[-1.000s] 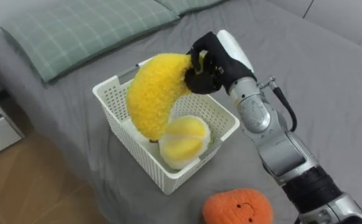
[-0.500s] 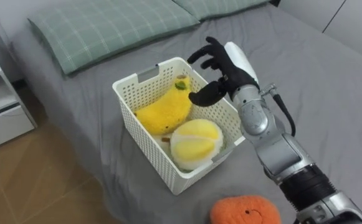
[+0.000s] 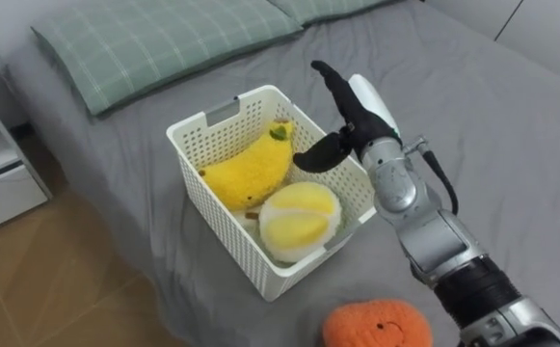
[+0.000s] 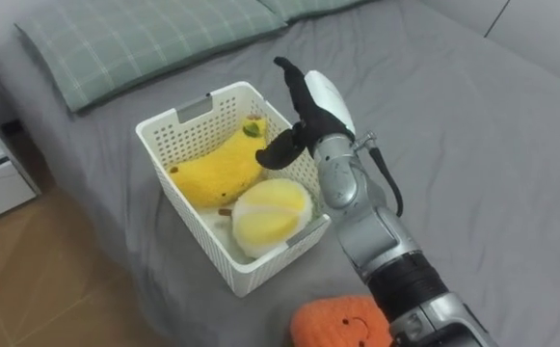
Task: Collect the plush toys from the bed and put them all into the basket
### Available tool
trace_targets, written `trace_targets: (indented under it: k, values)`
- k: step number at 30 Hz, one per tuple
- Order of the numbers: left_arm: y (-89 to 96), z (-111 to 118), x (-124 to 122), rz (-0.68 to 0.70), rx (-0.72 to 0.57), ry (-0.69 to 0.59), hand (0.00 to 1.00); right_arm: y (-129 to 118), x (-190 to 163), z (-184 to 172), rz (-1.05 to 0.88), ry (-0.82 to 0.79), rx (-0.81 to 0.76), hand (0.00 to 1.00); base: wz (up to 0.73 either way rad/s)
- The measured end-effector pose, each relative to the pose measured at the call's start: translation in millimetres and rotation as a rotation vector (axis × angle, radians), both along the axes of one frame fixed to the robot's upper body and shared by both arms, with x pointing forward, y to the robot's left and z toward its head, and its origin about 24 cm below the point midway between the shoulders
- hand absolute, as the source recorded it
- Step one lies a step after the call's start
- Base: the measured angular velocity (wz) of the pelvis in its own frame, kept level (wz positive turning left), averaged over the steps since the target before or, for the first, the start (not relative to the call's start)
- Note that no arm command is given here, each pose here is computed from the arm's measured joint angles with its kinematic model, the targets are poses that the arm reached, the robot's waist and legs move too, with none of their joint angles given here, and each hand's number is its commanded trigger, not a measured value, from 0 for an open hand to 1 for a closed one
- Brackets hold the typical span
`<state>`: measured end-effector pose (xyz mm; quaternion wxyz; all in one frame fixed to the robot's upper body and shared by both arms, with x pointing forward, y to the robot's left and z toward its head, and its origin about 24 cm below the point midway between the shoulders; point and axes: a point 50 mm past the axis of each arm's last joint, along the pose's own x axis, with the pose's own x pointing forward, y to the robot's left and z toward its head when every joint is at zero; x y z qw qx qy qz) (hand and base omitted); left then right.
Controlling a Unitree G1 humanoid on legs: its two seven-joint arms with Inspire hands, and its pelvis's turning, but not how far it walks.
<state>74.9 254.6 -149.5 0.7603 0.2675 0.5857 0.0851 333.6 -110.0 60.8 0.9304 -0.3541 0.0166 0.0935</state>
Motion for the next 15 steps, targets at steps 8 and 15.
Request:
trace_targets:
  k: [8, 15]
  values:
    - [0.6, -0.5, -3.9, 0.007, -0.002, 0.008, 0.00, 0.1, 0.0, 0.1, 0.001, -0.001, 0.003, 0.00, -0.02]
    - [1.1, -1.3, -9.3, 0.014, -0.003, 0.020, 0.00, -6.6, 1.7, 2.6, -0.019, 0.012, 0.107, 0.00, -0.01]
